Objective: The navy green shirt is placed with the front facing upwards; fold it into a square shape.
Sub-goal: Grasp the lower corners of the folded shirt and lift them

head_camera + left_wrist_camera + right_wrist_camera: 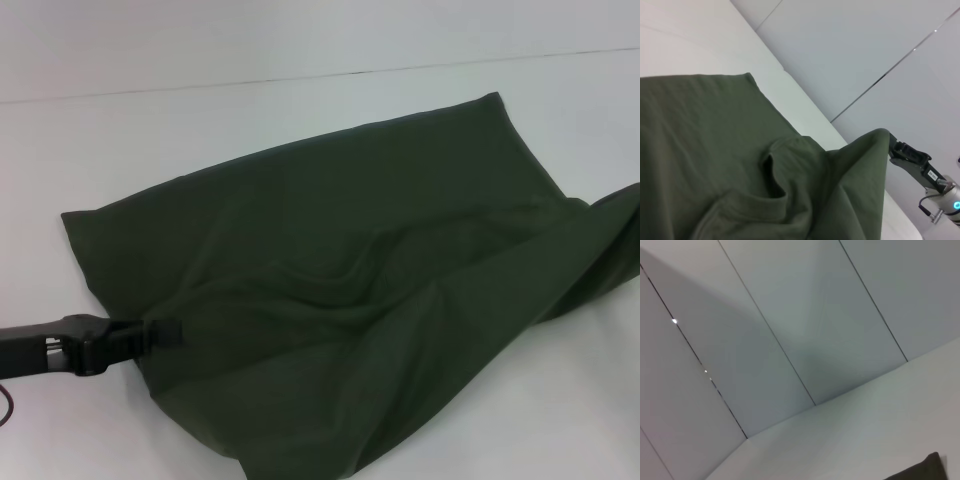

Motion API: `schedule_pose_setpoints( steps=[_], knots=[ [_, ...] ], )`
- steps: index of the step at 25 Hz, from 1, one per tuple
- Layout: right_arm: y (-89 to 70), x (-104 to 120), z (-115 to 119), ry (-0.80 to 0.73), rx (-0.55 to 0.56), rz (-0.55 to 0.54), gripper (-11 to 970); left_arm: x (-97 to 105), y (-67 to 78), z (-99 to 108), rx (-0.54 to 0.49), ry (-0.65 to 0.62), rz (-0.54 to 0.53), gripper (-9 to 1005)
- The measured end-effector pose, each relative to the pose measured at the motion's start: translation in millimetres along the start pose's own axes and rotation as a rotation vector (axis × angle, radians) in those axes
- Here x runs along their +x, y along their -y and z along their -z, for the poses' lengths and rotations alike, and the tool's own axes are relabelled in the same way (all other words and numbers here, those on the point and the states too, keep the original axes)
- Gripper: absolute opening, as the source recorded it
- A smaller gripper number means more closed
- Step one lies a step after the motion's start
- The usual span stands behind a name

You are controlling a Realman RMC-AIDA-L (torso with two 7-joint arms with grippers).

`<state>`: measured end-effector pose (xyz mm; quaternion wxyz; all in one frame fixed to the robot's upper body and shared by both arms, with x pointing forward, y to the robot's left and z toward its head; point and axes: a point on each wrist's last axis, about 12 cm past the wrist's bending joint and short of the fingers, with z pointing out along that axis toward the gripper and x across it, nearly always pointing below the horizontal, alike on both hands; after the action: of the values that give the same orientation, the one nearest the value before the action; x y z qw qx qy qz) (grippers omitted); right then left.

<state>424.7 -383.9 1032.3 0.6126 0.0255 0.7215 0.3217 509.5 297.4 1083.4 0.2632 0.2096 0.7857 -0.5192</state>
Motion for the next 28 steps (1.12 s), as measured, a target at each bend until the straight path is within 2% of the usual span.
schedule_pose_setpoints(
  steps=[6, 12, 16, 23, 28],
  knots=[
    [0.4, 0.3, 2.4, -0.001, 0.004, -0.002, 46, 7.9, 5.7, 6.7, 0.038, -0.009, 0.015, 230],
    [0.7, -0.5, 2.9, -0.001, 0.003, -0.003, 46, 20.1, 9.0, 16.4, 0.042, -0.024, 0.038, 445],
    [0.6, -1.2, 0.7, -0.001, -0.002, -0.001, 46, 31.4, 9.8, 19.3, 0.034, -0.058, 0.07, 532],
    [0.2, -1.7, -2.3, -0.006, -0.009, 0.001, 46, 43.7, 12.4, 11.8, 0.057, -0.134, 0.099, 683],
    [0.1, -1.5, -2.4, -0.006, -0.009, -0.001, 45, 48.8, 14.8, 0.2, 0.093, -0.171, 0.108, 837]
  ],
)
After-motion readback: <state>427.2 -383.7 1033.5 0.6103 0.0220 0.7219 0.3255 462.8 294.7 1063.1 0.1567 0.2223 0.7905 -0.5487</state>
